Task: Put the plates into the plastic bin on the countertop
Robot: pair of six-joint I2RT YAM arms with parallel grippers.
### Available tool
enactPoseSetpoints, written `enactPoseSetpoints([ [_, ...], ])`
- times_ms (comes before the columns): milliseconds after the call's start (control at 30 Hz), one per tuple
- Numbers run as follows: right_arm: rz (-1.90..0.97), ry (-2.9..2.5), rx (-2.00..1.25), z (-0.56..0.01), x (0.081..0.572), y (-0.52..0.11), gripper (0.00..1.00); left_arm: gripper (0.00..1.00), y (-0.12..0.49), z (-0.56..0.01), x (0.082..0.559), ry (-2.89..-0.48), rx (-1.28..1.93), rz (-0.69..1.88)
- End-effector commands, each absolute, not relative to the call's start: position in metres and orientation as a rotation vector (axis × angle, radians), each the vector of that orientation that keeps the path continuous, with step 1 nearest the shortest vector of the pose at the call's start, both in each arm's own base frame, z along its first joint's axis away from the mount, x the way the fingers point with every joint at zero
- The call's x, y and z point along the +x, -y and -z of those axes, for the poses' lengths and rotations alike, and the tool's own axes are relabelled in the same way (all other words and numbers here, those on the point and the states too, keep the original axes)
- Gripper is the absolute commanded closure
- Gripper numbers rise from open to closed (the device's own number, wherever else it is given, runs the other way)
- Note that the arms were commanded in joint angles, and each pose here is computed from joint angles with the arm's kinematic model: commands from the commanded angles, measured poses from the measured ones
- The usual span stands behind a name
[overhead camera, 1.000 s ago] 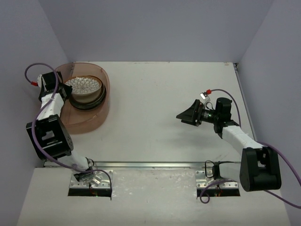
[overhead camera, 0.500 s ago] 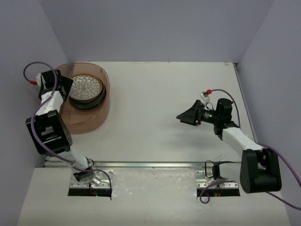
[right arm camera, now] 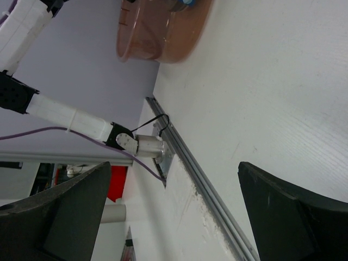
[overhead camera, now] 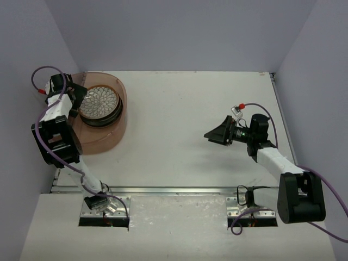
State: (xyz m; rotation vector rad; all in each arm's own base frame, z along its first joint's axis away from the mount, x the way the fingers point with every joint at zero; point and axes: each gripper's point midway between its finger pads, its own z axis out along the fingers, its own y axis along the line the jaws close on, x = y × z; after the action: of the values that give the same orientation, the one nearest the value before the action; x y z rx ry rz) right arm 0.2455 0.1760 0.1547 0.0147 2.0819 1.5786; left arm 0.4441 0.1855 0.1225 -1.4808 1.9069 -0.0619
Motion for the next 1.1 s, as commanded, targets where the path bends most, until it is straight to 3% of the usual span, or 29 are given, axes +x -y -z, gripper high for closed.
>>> enactPoseSetpoints([
  [0,-1.573,-2.022,-0.063,-0.166,0.244,-0.177,0.01,0.0,-0.192,-0.166,0.458,-1.855,-1.416,0.014],
  [367,-1.486,-2.072,-0.072,-0.159,0.246,-0.174,0.01,0.0,-0.183,-0.222,0.429,-1.878,-1.298,-0.09],
  [433,-1.322,-2.092,-0.094,-0.168,0.259,-0.17,0.01,0.0,-0.164,-0.272,0.412,-1.816,-1.177,-0.074],
  [533,-0.737,-2.249,-0.154,-0.165,0.26,-0.145,0.01,0.0,-0.096,-0.322,0.384,-1.871,-0.802,-0.062],
  [600,-0.493,-2.142,-0.088,-0.206,0.272,-0.118,0.01,0.0,-0.041,-0.331,0.361,-1.903,-0.642,-0.042],
  [733,-0.33,-2.067,-0.079,-0.258,0.255,-0.091,0.01,0.0,0.015,-0.316,0.31,-1.959,-0.451,0.04],
  [900,-0.15,-2.073,-0.063,-0.284,0.228,-0.055,0.01,0.0,0.004,-0.315,0.254,-1.905,-0.347,0.01],
  [1067,-0.056,-2.011,-0.101,-0.299,0.206,-0.034,0.01,0.0,0.007,-0.318,0.232,-1.762,-0.243,0.066],
])
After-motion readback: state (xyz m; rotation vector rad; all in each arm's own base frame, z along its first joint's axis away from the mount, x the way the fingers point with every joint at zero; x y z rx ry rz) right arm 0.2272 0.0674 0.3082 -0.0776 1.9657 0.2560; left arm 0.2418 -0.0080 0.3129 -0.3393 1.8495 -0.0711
